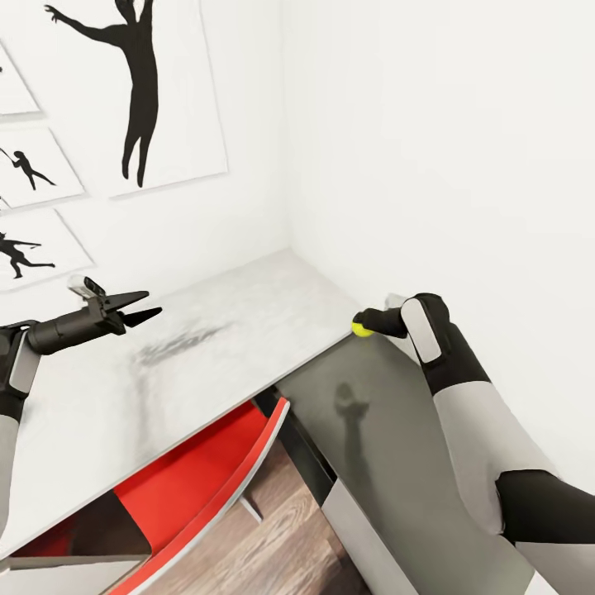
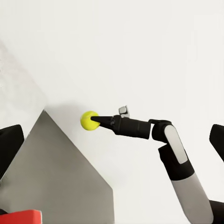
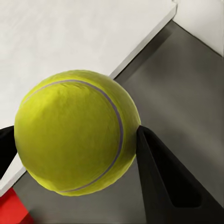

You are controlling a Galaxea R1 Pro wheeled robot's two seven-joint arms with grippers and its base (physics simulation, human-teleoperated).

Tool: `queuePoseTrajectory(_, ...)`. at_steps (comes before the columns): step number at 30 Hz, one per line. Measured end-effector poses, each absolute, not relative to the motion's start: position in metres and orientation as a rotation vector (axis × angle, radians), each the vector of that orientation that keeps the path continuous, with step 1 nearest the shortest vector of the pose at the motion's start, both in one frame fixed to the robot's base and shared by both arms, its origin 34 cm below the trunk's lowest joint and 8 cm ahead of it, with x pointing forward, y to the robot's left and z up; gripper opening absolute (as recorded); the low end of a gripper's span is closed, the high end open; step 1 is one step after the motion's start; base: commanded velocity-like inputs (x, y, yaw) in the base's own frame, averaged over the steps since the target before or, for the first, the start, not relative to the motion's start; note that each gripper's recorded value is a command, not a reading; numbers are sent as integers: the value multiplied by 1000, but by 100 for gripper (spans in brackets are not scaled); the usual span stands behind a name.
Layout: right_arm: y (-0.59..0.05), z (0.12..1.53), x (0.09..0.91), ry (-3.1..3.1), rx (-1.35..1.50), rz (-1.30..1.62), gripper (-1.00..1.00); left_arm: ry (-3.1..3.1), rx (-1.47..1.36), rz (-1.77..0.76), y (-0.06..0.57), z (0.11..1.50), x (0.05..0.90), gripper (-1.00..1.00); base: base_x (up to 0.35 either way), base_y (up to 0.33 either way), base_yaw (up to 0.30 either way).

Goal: Put all the toys in the child's room - the three board games (two on the bed and one on the table), the two jigsaw puzzles on the table, and the tennis ball on the table - inside the toy box on the table in the child's room.

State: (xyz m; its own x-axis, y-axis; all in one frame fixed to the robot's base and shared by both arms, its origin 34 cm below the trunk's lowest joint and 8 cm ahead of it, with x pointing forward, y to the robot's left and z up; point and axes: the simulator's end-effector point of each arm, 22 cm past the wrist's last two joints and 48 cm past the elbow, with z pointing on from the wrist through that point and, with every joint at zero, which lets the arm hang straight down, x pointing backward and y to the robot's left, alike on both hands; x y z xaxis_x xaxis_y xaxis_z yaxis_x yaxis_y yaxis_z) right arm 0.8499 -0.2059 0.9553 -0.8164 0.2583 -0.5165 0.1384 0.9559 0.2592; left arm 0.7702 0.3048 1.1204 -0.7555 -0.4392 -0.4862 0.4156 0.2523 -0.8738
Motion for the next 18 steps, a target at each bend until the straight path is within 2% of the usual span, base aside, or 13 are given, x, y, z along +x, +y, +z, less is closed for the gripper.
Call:
queuePoseTrajectory(5, -203, 962, 850, 2526, 282, 298, -100, 1835, -17, -1570, 311, 1127, 769, 100, -22, 1, 0)
queuePoseTrajectory(11, -203, 969, 851, 2516, 281, 302, -100, 1803, -11, -1573, 315, 1140, 767, 100, -134, 48, 0)
queuePoseTrajectory(18, -203, 974, 850, 2509, 279, 301, -100, 1777, 4, -1589, 316, 1150, 764, 100, -19, 7, 0)
